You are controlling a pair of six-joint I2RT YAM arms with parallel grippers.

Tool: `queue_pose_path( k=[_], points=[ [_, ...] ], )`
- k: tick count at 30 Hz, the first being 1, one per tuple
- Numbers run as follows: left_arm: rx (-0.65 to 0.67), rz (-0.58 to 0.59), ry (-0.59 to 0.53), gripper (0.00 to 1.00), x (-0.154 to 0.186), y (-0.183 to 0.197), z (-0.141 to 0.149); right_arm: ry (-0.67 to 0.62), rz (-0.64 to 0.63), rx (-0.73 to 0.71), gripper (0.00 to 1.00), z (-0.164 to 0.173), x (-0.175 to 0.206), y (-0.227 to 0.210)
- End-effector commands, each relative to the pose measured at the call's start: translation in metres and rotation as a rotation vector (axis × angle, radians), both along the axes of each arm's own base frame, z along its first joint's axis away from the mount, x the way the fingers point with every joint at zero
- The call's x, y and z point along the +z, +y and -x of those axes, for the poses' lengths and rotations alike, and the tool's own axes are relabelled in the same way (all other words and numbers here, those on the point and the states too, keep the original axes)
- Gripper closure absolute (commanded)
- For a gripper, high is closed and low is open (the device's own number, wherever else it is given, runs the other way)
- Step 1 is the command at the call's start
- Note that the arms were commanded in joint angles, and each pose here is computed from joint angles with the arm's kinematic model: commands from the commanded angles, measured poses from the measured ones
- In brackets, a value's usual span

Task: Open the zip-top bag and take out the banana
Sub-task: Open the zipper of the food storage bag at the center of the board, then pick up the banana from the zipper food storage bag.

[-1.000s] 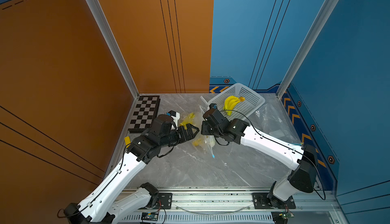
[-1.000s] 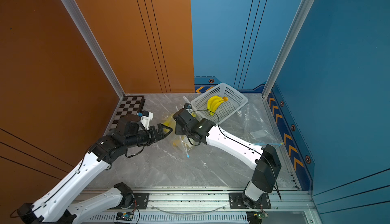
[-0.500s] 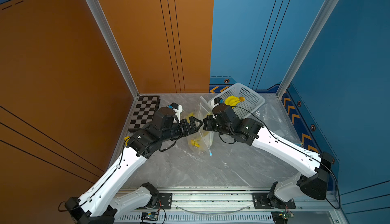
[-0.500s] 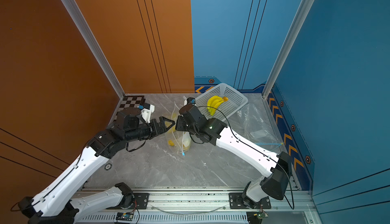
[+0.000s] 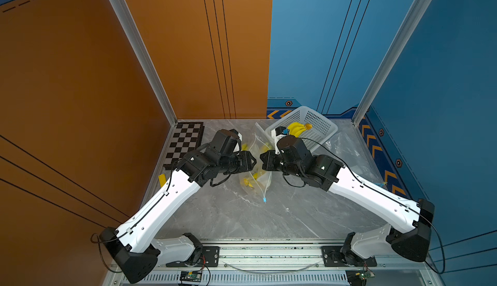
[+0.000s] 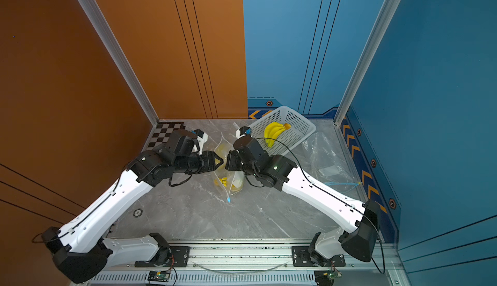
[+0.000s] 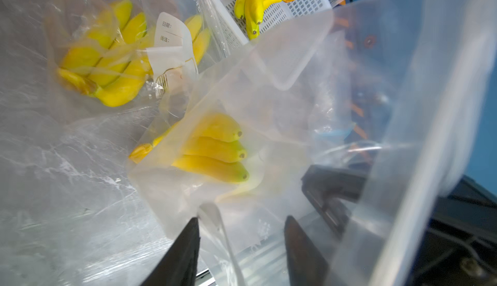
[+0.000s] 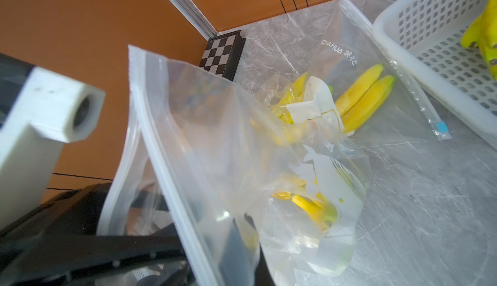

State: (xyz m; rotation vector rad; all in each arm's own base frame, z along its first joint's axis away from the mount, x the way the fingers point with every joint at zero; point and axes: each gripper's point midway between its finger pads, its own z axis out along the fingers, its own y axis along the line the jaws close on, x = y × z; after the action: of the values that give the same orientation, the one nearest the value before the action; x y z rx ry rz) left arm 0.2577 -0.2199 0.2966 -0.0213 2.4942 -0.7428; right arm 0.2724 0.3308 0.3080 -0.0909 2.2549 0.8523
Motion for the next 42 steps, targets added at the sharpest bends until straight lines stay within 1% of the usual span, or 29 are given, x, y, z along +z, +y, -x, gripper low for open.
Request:
queue_pose_path(
  k=[1,2,3,6,10,12,14,16,18,20,22,24,26,28,29,31,32,34,36,37,40,42],
  points=[
    [-0.04,-0.217,0.014,0.92,-0.015,0.028,0.012,-0.003,0.015,-0.018,1.0,0.0,-0.002,-0.017],
    [-0.044,-0.244,0.013,0.99,-0.016,0.032,0.013,0.006,0.021,-0.02,1.0,0.0,-0.006,-0.019],
    [-0.046,-0.276,0.009,1.0,-0.016,0.037,0.014,0.015,0.03,-0.016,1.0,0.0,-0.009,-0.02],
    [-0.024,-0.354,-0.032,1.0,-0.004,0.058,0.017,0.031,0.041,-0.004,1.0,-0.003,-0.015,-0.015],
    [0.017,-0.46,-0.101,1.0,0.034,0.093,0.025,0.051,0.005,0.064,1.0,-0.008,-0.009,0.016],
    [0.022,-0.467,-0.131,1.0,0.052,0.1,0.028,0.071,-0.002,0.067,1.0,-0.008,-0.014,0.018],
    [-0.008,-0.455,-0.124,1.0,0.055,0.094,0.03,0.098,0.023,0.041,1.0,-0.008,-0.032,0.007],
    [-0.067,-0.431,-0.055,1.0,0.038,0.077,0.03,0.141,0.054,0.004,1.0,-0.005,-0.058,-0.014],
    [-0.13,-0.426,0.014,1.0,0.013,0.056,0.031,0.184,0.077,-0.005,1.0,0.003,-0.083,-0.03],
    [-0.177,-0.418,0.042,1.0,-0.013,0.034,0.03,0.216,0.09,0.0,1.0,0.013,-0.105,-0.038],
    [-0.204,-0.364,0.073,1.0,-0.037,0.012,0.03,0.25,0.094,-0.014,1.0,0.021,-0.129,-0.049],
    [-0.213,-0.341,0.097,1.0,-0.053,0.0,0.029,0.278,0.094,-0.042,1.0,0.028,-0.149,-0.062],
    [-0.233,-0.349,0.115,1.0,-0.061,-0.008,0.029,0.285,0.079,-0.06,1.0,0.032,-0.156,-0.072],
    [-0.257,-0.345,0.122,1.0,-0.062,-0.016,0.029,0.258,0.052,-0.058,0.99,0.034,-0.145,-0.079],
    [-0.265,-0.342,0.118,1.0,-0.061,-0.02,0.028,0.233,0.045,-0.061,0.92,0.034,-0.134,-0.084],
    [-0.273,-0.33,0.11,1.0,-0.055,-0.025,0.025,0.163,0.044,-0.084,0.76,0.033,-0.101,-0.099],
    [-0.274,-0.323,0.108,1.0,-0.053,-0.027,0.024,0.129,0.04,-0.086,0.75,0.034,-0.083,-0.104],
    [-0.28,-0.31,0.106,1.0,-0.05,-0.032,0.023,0.075,0.023,-0.079,0.74,0.039,-0.046,-0.113],
    [-0.291,-0.305,0.11,1.0,-0.05,-0.037,0.022,0.072,-0.017,-0.061,0.74,0.045,-0.025,-0.114],
    [-0.297,-0.307,0.111,1.0,-0.05,-0.04,0.022,0.09,-0.054,-0.033,0.77,0.049,-0.019,-0.107],
    [-0.311,-0.312,0.116,1.0,-0.053,-0.046,0.02,0.176,-0.161,0.067,0.83,0.061,-0.02,-0.075],
    [-0.318,-0.315,0.117,1.0,-0.054,-0.05,0.02,0.203,-0.18,0.135,0.86,0.068,-0.024,-0.053]
  ],
)
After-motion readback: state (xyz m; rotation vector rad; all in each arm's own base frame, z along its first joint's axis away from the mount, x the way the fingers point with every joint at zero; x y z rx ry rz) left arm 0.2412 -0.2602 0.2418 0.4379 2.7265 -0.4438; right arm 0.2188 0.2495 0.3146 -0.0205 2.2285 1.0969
